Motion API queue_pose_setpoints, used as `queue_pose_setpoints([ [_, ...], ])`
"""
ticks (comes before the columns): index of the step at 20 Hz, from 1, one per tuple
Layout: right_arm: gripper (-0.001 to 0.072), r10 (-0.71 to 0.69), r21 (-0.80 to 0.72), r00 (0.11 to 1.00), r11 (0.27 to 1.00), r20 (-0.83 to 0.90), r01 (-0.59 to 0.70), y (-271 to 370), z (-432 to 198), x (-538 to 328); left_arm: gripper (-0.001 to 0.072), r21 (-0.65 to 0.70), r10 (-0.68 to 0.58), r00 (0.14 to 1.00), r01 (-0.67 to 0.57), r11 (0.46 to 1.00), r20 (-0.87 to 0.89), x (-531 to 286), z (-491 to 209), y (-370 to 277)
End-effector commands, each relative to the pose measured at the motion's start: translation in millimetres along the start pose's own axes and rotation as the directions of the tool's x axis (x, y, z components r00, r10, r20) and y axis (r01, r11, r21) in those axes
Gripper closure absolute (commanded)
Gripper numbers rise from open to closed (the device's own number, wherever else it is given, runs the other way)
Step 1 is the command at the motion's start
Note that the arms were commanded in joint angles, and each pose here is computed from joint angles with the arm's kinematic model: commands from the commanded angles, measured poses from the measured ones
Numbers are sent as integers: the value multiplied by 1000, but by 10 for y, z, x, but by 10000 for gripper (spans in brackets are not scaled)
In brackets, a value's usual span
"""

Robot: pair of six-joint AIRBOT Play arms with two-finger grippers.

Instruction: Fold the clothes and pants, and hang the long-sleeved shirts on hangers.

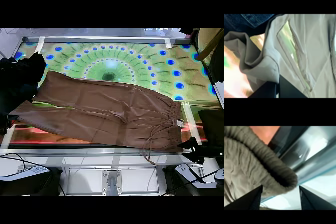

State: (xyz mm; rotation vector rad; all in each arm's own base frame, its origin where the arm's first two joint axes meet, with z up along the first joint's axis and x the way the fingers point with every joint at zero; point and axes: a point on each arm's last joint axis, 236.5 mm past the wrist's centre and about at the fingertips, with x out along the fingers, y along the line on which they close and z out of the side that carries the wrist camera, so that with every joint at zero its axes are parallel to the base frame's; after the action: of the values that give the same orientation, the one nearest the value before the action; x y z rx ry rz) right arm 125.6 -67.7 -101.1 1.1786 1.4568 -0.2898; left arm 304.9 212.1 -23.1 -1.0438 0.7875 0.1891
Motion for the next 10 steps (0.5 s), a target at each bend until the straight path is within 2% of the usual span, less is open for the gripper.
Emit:
queue_pose_setpoints([
  [1,209,43,-1,998,999,-41,-43,113,14,111,698,1,1,1000,-1,1000,1,-4,4,2],
  [2,210,50,-6,998,999,-44,-51,146,38,141,698,1,0,1000,0,1000,0,-4,2,0],
  [5,327,58,-42,998,997,-29,-59,217,116,122,697,1,-6,1000,6,1000,-9,-5,-19,-15],
  [6,340,85,-65,996,994,-7,-86,291,179,85,697,1,-6,1000,6,1000,-9,-5,-19,-15],
  [7,427,104,-81,994,991,18,-102,350,250,44,698,1,-6,1000,6,1000,-9,-5,-19,-15],
  [9,487,115,-92,992,990,54,-110,403,361,-34,697,0,-6,1000,6,1000,-9,-5,-19,-15],
  [10,610,115,-101,992,989,57,-109,414,379,-62,697,1,-6,1000,6,1000,-9,-5,-19,-15],
])
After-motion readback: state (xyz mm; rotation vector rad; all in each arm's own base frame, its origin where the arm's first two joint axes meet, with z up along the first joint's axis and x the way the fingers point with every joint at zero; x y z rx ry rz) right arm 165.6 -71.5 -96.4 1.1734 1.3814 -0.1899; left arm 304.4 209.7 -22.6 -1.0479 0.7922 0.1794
